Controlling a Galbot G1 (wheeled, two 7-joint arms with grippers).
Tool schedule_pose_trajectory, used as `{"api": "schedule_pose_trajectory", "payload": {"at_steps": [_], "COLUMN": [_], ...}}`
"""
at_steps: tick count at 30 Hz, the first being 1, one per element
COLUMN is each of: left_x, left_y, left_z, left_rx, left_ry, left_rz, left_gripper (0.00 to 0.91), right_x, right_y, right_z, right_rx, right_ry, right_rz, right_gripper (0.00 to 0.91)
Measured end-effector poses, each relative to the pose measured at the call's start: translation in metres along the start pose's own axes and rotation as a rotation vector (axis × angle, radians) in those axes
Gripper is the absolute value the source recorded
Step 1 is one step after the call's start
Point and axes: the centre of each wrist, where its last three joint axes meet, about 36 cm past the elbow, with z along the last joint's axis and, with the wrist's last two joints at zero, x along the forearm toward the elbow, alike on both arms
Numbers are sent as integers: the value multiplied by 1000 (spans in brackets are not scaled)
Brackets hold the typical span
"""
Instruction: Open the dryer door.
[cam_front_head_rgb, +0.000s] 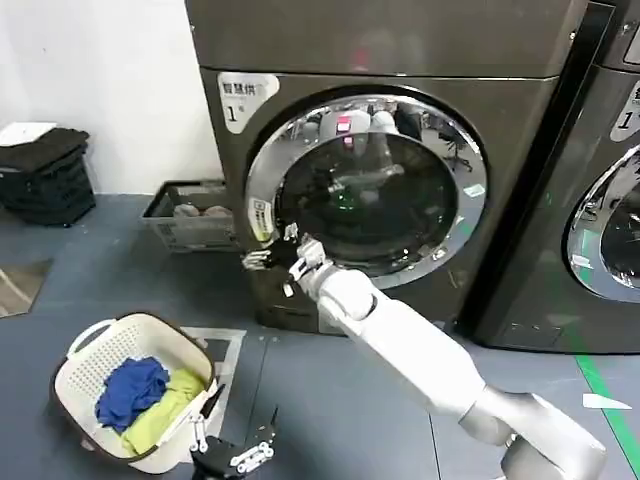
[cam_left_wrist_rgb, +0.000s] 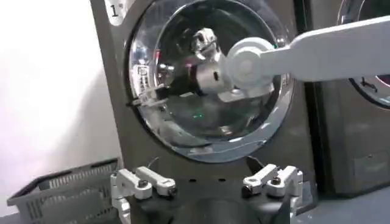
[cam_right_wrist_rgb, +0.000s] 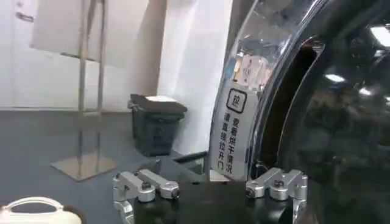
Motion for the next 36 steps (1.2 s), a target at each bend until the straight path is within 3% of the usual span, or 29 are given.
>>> {"api": "schedule_pose_trajectory", "payload": {"at_steps": [13,36], "left_x": [-14,-78], "left_y": [35,158], "left_z": [-13,-35], "left_rx": [52,67], "left_ry": [15,-109], "left_rz": [-8,67], "left_gripper": [907,907], "right_x": [53,122], "right_y": [-13,-35], "right_z": [0,10], "right_rx": [20,-8], "right_ry": [-22,-53], "right_rz": [-167,-363], "right_gripper": [907,907]}}
